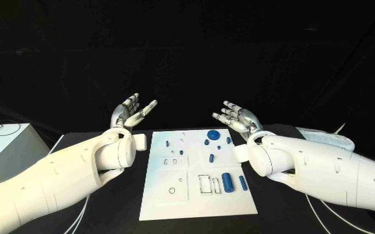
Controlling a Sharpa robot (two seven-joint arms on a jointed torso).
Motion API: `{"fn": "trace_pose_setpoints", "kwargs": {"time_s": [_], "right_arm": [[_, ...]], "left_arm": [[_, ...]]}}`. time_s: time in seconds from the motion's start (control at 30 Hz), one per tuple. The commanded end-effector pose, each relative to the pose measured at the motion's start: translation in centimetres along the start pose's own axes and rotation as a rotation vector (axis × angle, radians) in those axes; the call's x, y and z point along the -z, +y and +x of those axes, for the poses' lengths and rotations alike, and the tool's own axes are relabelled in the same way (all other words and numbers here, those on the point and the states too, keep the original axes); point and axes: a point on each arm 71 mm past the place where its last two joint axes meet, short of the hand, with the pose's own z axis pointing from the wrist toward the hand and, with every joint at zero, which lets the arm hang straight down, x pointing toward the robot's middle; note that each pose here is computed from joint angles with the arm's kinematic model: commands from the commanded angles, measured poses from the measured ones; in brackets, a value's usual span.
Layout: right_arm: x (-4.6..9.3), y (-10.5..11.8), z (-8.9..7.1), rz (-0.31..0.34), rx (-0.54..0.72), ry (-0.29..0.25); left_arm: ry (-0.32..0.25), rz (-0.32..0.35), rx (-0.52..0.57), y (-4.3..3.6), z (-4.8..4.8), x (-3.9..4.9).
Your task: Assemble the parts on the task board
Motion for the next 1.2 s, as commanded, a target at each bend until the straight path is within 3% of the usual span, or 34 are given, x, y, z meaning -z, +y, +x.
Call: {"fn": "trace_pose_setpoints", "kwargs": {"time_s": [0.03,0.2,0.23,0.53,0.8,0.97,1.2], "right_arm": [[-0.3,-0.1,1.0,0.027,0.043,0.177],[-0.6,0.0,0.9,0.038,0.068,0.212],[-1.4,1.1,-1.2,-0.150,0.388,0.182],[-2.6,2.6,-1.9,-0.264,0.733,0.221],[-3.3,3.4,-1.9,-0.271,1.022,0.283],[-3.8,4.0,-2.0,-0.283,1.171,0.283],[-4.5,4.4,-1.9,-0.252,1.332,0.275]], "left_arm": [[0.077,0.012,0.011,-0.09,0.64,-0.03],[0.077,0.012,0.011,-0.09,0.64,-0.03],[0.120,0.003,0.013,-0.25,-0.20,0.32],[0.207,0.007,0.002,-1.38,-1.03,1.56],[0.279,0.015,0.023,-2.66,-0.79,2.98],[0.304,0.024,0.037,-3.53,-0.71,3.63],[0.331,0.037,0.054,-4.67,-0.48,4.31]]}}
